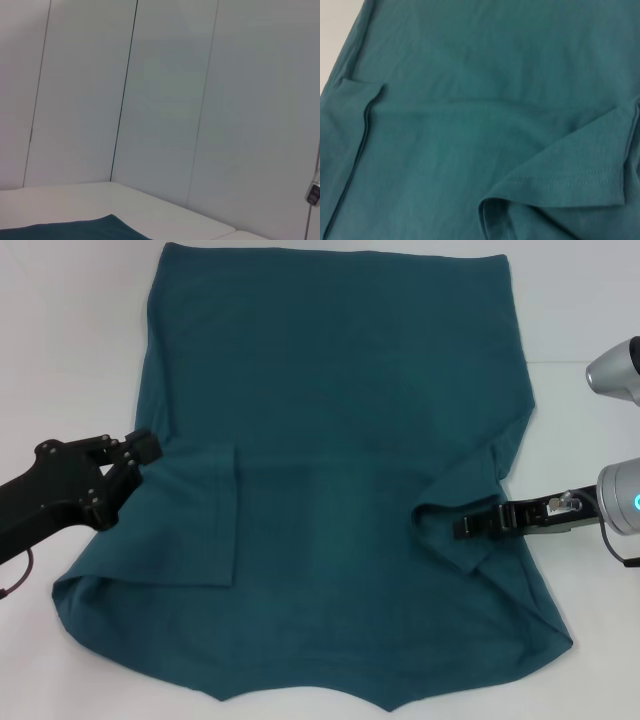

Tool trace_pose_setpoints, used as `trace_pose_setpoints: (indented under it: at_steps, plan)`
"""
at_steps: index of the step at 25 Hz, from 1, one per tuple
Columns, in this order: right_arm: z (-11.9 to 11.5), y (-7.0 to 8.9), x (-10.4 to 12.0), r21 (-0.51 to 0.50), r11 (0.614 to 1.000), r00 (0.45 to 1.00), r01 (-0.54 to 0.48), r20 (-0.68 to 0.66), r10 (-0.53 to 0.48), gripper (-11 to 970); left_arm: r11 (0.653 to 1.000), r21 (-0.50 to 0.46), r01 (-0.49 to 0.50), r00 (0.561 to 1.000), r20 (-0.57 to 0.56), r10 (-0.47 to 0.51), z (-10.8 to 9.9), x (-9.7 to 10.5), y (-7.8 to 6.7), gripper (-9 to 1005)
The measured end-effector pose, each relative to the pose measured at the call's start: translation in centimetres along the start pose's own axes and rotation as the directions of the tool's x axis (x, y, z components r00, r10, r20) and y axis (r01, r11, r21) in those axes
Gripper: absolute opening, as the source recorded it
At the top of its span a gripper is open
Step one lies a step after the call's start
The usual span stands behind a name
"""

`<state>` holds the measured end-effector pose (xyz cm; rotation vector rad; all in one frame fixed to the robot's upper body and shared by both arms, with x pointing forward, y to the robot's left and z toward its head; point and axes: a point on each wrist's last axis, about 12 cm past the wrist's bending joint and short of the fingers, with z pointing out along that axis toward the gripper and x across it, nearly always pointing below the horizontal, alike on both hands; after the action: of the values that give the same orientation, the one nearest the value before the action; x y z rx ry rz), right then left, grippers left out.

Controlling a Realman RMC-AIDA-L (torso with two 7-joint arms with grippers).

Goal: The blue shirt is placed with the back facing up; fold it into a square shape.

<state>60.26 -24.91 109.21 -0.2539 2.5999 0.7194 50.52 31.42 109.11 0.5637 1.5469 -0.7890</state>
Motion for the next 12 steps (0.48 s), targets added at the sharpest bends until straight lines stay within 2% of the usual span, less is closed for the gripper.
trace_pose_setpoints:
  at_steps: [3,12]
  plan:
    - [0.1,0.3,0.1,-0.023,1.0,1.0,-0.005,-0.01,0.005,625,1.0,0.001,0.0,1.0,-0.001,0.0,0.0,0.0,0.0,60]
    - [1.2,2.8,0.1,-0.141,0.99,0.999,0.001,-0.044,-0.007,625,1.0,0.001,0.001,1.0,0.0,-0.001,0.0,0.0,0.0,59]
